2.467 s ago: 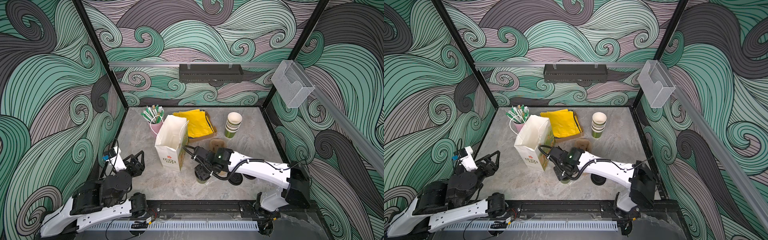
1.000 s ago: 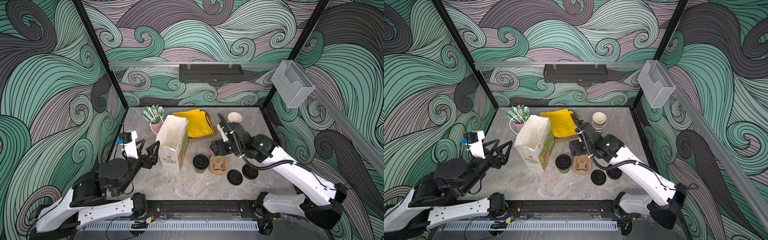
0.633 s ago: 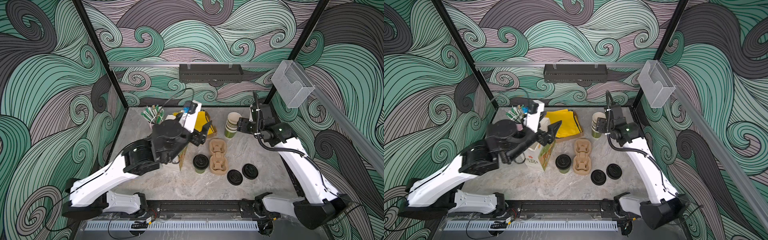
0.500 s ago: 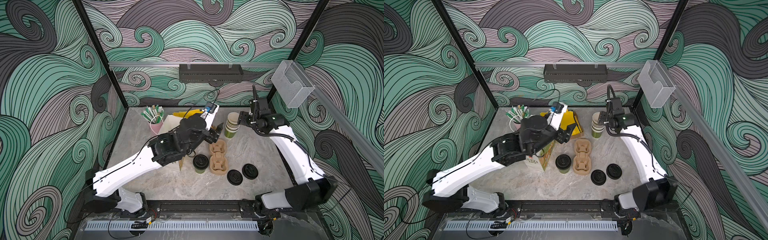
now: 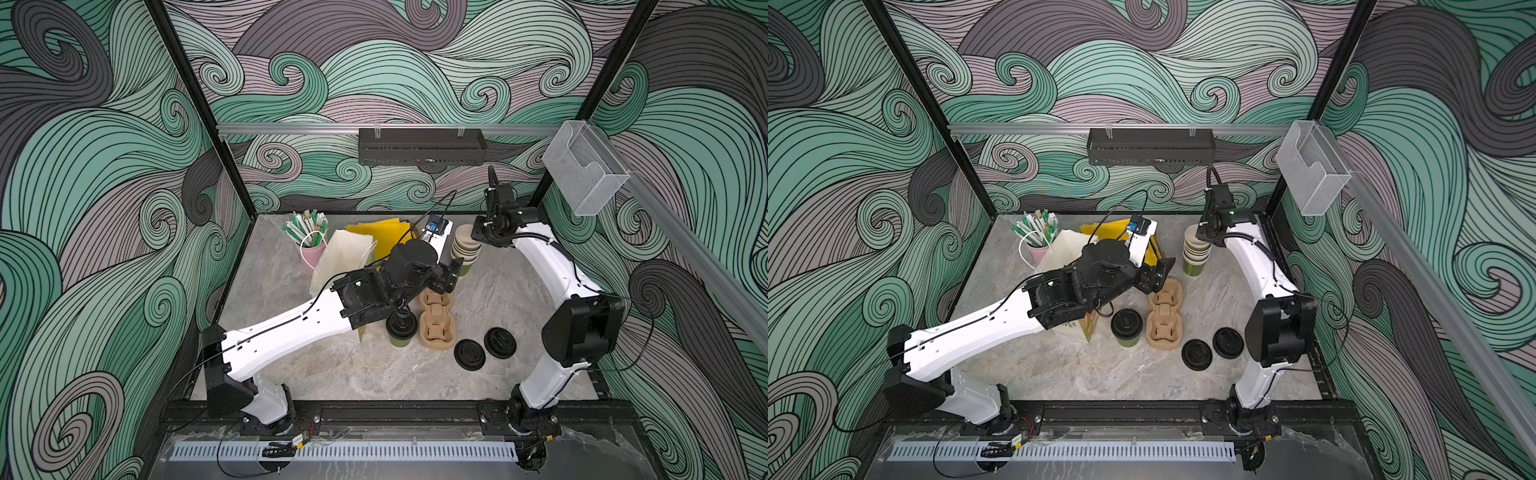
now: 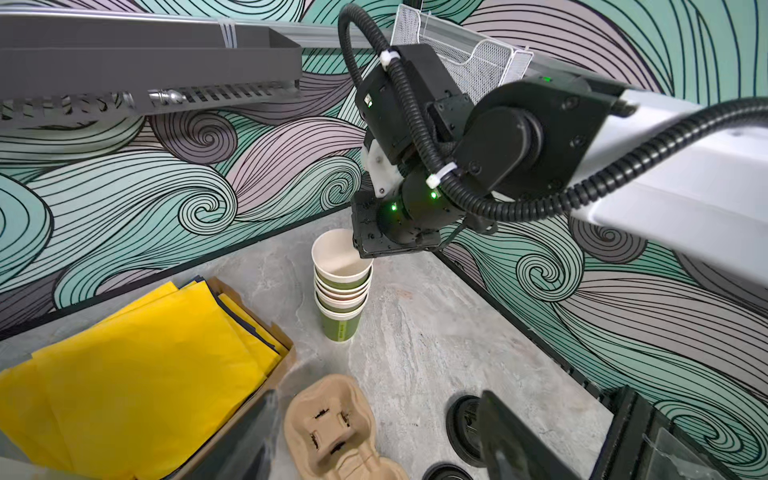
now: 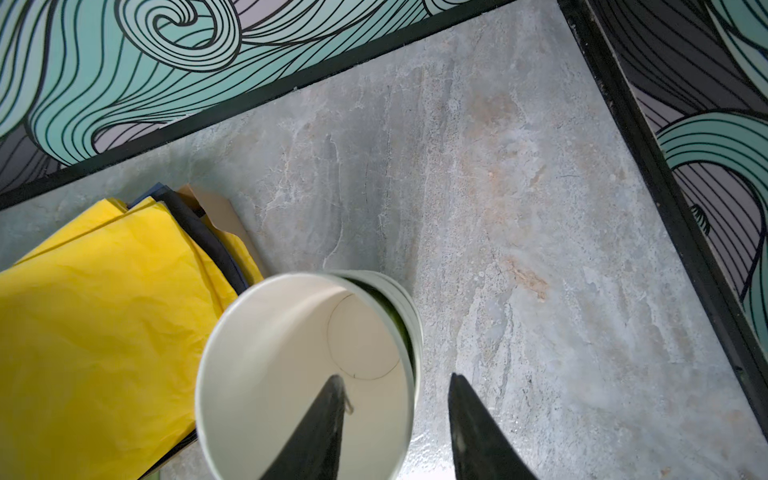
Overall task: Pack the takeout coffee
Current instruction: 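Grasp the top green cup from the stack with the right gripper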
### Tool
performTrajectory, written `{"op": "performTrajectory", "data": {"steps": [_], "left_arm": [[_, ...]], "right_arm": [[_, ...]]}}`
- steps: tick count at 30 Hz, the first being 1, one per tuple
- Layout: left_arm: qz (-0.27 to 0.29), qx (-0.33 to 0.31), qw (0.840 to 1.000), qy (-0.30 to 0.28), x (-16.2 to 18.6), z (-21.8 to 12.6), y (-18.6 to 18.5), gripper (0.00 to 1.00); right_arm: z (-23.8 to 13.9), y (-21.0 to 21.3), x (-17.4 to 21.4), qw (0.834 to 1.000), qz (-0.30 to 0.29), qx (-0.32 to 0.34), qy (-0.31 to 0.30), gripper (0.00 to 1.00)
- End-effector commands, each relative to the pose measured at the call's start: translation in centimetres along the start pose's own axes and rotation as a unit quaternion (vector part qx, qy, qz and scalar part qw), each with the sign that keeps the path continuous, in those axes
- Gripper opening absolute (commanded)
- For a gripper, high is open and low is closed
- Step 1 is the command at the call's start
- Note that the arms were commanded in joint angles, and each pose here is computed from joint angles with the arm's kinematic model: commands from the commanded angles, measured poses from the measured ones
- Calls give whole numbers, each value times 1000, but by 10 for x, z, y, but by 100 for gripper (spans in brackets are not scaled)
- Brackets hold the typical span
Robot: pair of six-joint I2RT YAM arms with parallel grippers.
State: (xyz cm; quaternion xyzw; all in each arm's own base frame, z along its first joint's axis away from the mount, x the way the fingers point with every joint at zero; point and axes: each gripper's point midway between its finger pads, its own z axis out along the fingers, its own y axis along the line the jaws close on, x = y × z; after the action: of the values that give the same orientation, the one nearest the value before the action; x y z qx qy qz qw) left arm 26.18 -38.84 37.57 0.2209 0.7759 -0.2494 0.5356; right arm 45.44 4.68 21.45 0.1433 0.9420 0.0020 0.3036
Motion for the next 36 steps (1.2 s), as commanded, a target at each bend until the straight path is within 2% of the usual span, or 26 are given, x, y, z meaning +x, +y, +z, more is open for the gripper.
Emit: {"op": "performTrajectory", "data": {"steps": [1,10,20,25,36], "left_arm": [[-32,12,999,-21,-12,-2,-3,76],[-36,12,999,-20,-10,-1,-2,76],[-44,-15,998,-40,-15,-13,15,76],[-46,-26,998,-41,-14,-15,22,76],[-60,-32,996,-56,-21,-28,32,76]], "right_arm": [[3,1,-3,1000,-10,5,0,36],[7,-3,-3,1000,-19,17,1,20],[-1,2,-6,1000,-21,0,-3,6],[-10,5,-10,1000,-16,-12,-11,2],[-31,2,-21,999,13,-35,-37,2]]}}
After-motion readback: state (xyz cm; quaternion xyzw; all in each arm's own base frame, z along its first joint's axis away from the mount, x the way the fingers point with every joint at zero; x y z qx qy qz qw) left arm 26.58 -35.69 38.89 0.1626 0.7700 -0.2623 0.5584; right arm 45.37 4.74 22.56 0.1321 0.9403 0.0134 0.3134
